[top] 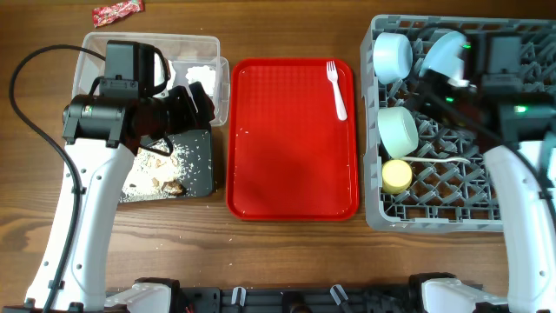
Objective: Sort waste into correct bins and load items into the dishwasher rack
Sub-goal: 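Reach right gripper back to red tray and grasp white fork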
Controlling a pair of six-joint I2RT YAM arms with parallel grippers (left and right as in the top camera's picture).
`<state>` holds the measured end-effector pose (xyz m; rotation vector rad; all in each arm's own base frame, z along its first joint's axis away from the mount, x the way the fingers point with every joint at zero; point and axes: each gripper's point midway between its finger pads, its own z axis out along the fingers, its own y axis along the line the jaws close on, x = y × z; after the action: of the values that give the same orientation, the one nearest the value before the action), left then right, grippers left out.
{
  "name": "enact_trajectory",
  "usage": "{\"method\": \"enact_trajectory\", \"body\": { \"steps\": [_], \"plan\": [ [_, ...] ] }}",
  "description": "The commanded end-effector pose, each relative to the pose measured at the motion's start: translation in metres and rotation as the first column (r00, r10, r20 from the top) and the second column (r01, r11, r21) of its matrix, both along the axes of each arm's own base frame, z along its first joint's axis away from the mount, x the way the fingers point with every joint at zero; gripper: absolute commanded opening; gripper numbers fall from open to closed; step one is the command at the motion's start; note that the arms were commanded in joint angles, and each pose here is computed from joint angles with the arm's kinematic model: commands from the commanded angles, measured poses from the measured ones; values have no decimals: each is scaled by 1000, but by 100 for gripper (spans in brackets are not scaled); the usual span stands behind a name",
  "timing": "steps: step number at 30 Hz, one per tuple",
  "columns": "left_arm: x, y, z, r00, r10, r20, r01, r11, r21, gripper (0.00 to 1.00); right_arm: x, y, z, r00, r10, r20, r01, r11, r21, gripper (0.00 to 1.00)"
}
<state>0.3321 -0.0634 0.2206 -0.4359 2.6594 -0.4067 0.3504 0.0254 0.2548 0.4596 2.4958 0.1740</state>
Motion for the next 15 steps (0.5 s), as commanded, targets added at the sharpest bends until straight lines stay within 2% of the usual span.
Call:
{"method": "enact_trajectory", "body": {
  "steps": [1, 5, 9, 15],
  "plan": [
    [2, 3, 5, 1000, 3, 18, -3, 1000, 6, 100, 27, 42, 1, 988, 139, 66, -134, 987, -84, 79],
    [2, 3, 5, 1000, 4, 18, -4, 1000, 6, 100, 62, 77, -27, 976, 208, 71, -196, 969, -147, 79],
    [2, 3, 5, 1000, 3, 18, -3, 1000, 6, 100, 99, 101, -93, 968, 251, 1, -247, 954, -169, 79],
    [2, 3, 5, 1000, 3, 18, -3, 1000, 6, 100, 129, 111, -181, 959, 269, -86, -281, 941, -189, 78]
  ]
}}
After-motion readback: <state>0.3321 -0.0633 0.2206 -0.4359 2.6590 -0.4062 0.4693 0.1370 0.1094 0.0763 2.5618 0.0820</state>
